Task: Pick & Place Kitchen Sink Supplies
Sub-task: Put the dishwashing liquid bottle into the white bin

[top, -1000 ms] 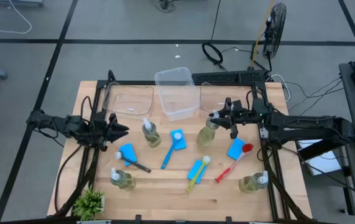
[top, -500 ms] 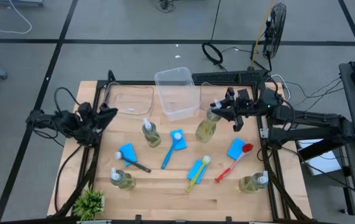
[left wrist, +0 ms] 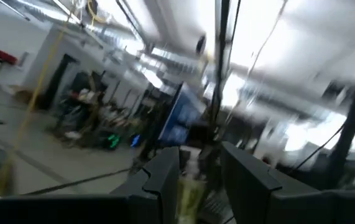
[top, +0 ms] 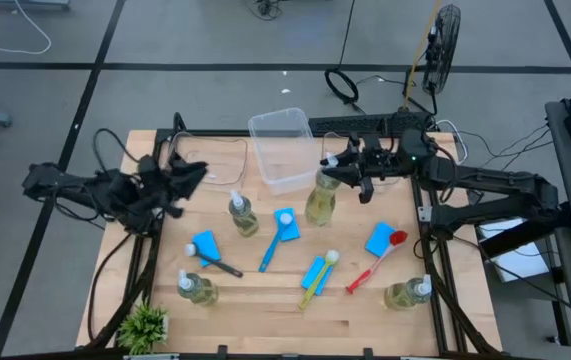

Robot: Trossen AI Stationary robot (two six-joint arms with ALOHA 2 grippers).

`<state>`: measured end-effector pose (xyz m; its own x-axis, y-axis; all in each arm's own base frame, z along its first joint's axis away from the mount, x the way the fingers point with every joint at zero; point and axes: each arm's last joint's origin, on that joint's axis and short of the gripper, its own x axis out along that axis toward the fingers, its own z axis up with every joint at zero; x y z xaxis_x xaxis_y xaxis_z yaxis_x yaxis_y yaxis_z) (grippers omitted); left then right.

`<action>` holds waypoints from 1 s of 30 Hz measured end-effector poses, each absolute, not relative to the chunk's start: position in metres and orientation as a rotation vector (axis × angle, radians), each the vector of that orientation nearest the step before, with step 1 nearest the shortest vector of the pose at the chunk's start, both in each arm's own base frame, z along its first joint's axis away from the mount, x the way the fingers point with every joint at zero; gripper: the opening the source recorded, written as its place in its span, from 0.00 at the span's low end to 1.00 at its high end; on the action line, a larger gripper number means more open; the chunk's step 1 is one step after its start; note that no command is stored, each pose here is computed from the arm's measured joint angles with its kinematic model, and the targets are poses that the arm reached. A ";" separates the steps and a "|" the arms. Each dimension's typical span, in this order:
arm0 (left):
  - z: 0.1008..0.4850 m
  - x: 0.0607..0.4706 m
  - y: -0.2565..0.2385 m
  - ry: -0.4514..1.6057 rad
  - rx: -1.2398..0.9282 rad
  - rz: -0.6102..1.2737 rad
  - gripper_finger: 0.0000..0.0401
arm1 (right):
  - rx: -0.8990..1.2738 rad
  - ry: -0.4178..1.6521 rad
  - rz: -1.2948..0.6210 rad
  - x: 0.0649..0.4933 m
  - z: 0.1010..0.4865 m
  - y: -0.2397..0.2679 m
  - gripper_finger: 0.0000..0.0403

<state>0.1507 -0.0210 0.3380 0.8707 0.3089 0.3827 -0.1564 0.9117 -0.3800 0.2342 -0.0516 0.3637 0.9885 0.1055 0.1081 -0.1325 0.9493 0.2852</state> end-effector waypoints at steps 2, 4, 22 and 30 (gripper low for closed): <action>0.353 0.169 -0.022 -0.380 -0.297 0.275 0.30 | 0.299 -0.091 0.131 0.238 0.367 -0.052 0.23; 0.364 0.187 -0.022 -0.292 -0.257 0.301 0.30 | 0.293 -0.102 0.138 0.240 0.371 -0.051 0.23; 0.375 0.321 -0.014 0.017 -0.102 0.197 0.48 | 0.237 -0.136 0.211 0.243 0.386 -0.034 0.23; 0.351 0.345 -0.015 0.079 -0.225 0.134 0.71 | 0.213 -0.129 0.205 0.243 0.385 -0.034 0.23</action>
